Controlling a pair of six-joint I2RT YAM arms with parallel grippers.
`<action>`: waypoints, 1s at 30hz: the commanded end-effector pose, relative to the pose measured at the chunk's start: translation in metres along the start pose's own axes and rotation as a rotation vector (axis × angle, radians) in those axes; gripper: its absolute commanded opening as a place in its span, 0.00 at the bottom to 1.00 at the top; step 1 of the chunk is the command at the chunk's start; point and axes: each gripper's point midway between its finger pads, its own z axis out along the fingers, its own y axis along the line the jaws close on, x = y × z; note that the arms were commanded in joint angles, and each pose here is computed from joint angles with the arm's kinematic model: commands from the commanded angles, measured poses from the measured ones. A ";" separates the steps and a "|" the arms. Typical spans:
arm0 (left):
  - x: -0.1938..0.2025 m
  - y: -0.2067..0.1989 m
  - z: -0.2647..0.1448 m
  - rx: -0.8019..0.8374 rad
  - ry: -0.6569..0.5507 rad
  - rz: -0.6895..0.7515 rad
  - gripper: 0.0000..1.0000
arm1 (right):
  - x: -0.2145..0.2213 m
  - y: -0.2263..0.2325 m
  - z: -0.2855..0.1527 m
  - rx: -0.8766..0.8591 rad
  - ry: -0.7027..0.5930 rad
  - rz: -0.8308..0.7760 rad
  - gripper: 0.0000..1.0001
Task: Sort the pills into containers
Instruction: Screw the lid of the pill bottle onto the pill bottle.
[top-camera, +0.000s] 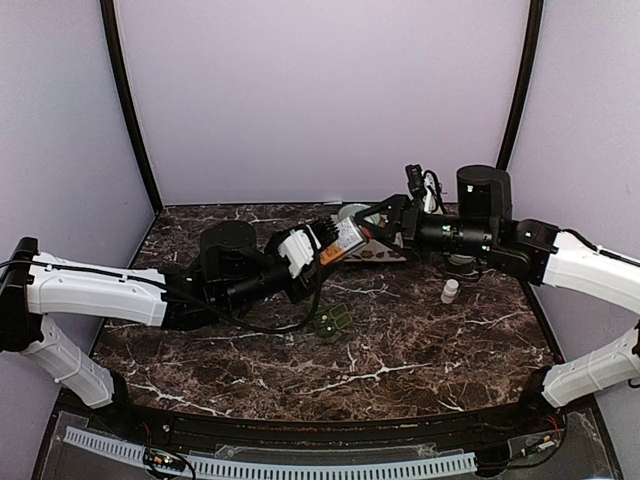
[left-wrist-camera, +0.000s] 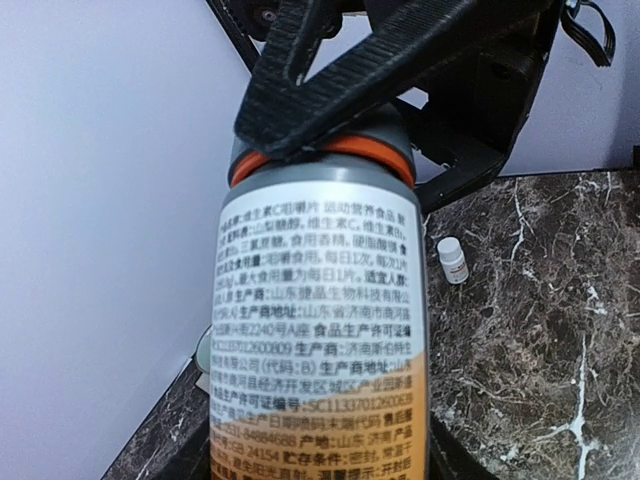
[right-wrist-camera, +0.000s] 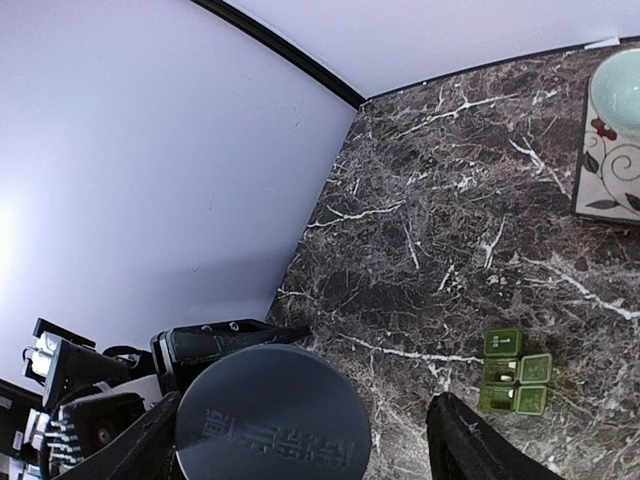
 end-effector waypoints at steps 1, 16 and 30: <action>-0.054 0.031 -0.014 -0.023 -0.152 -0.122 0.00 | -0.005 -0.013 -0.011 0.061 -0.049 -0.086 0.81; -0.034 0.015 0.001 0.300 -0.070 -0.291 0.00 | -0.014 0.016 -0.042 -0.036 -0.120 -0.298 0.81; -0.060 -0.025 -0.018 1.012 -0.042 -0.582 0.00 | -0.004 0.040 -0.052 -0.139 -0.077 -0.457 0.83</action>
